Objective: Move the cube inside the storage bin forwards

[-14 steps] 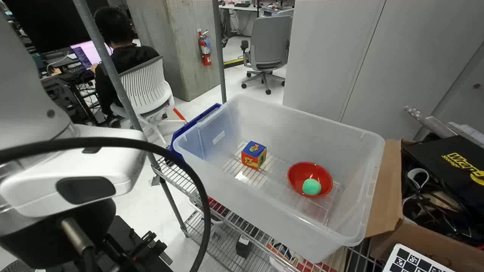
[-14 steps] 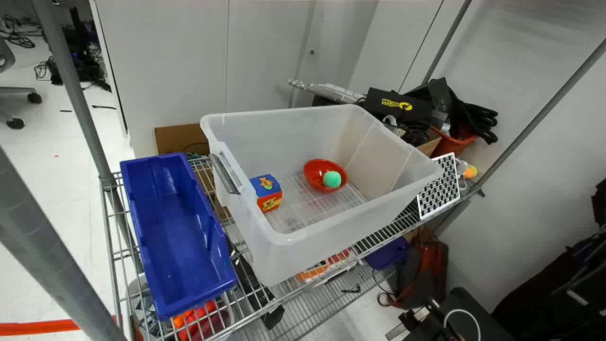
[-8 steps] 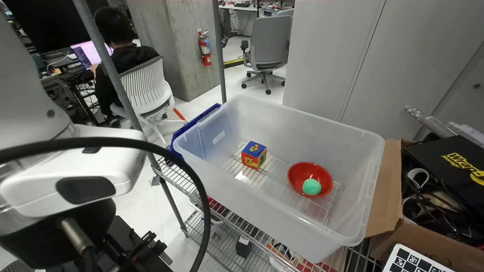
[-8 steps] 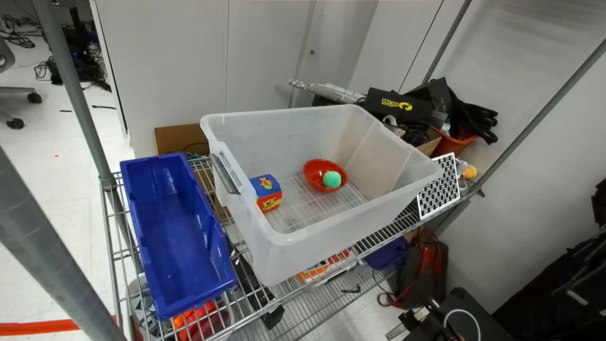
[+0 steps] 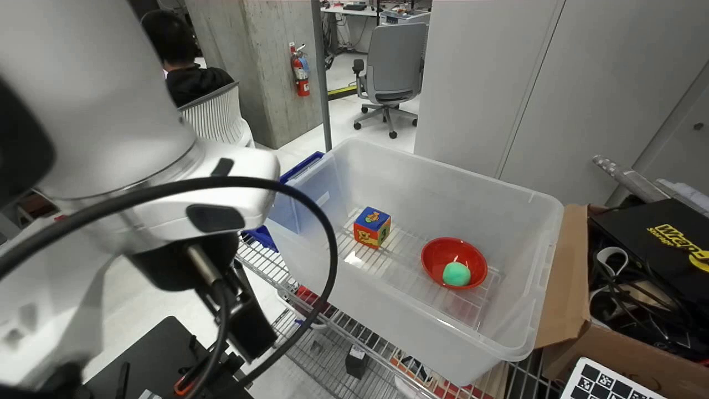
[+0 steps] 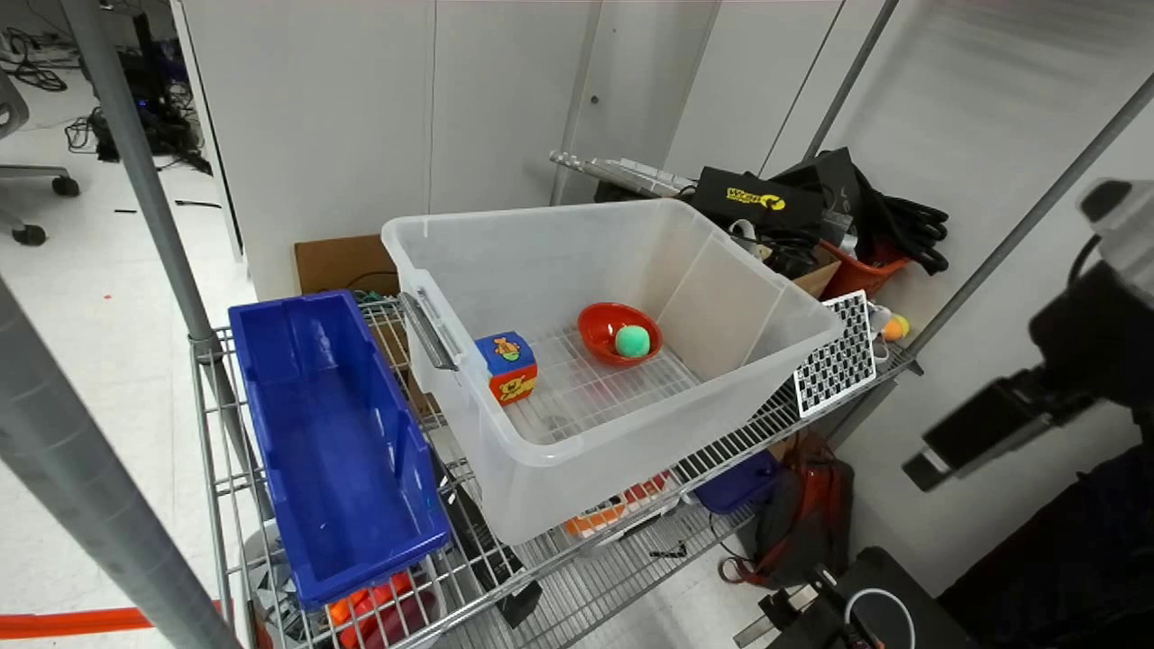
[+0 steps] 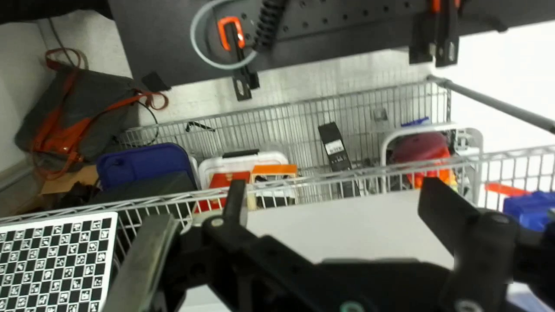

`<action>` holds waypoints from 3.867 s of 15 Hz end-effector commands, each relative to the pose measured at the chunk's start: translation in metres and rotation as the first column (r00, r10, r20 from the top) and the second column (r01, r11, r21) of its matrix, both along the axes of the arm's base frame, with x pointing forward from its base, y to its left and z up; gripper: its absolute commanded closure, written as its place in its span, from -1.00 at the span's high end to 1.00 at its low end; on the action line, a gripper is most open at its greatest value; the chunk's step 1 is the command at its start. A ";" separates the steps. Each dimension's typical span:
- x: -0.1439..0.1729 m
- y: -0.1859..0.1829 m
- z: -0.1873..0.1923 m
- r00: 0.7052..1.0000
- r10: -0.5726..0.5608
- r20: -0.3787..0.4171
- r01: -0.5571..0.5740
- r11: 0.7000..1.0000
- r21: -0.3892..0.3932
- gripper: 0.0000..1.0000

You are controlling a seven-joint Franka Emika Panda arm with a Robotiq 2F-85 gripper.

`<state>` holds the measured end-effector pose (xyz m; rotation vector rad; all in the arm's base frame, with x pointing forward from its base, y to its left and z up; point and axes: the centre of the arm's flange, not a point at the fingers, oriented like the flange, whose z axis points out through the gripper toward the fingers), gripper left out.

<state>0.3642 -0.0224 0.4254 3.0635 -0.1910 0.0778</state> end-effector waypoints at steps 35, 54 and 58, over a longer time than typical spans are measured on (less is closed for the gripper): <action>0.397 0.109 -0.289 0.939 -0.131 0.317 0.076 0.981 0.178 -0.03; 0.294 0.032 -0.174 0.929 -0.321 0.181 0.280 0.934 0.220 -0.94; 0.277 0.005 -0.176 0.911 -0.391 0.129 0.356 0.905 0.232 -0.94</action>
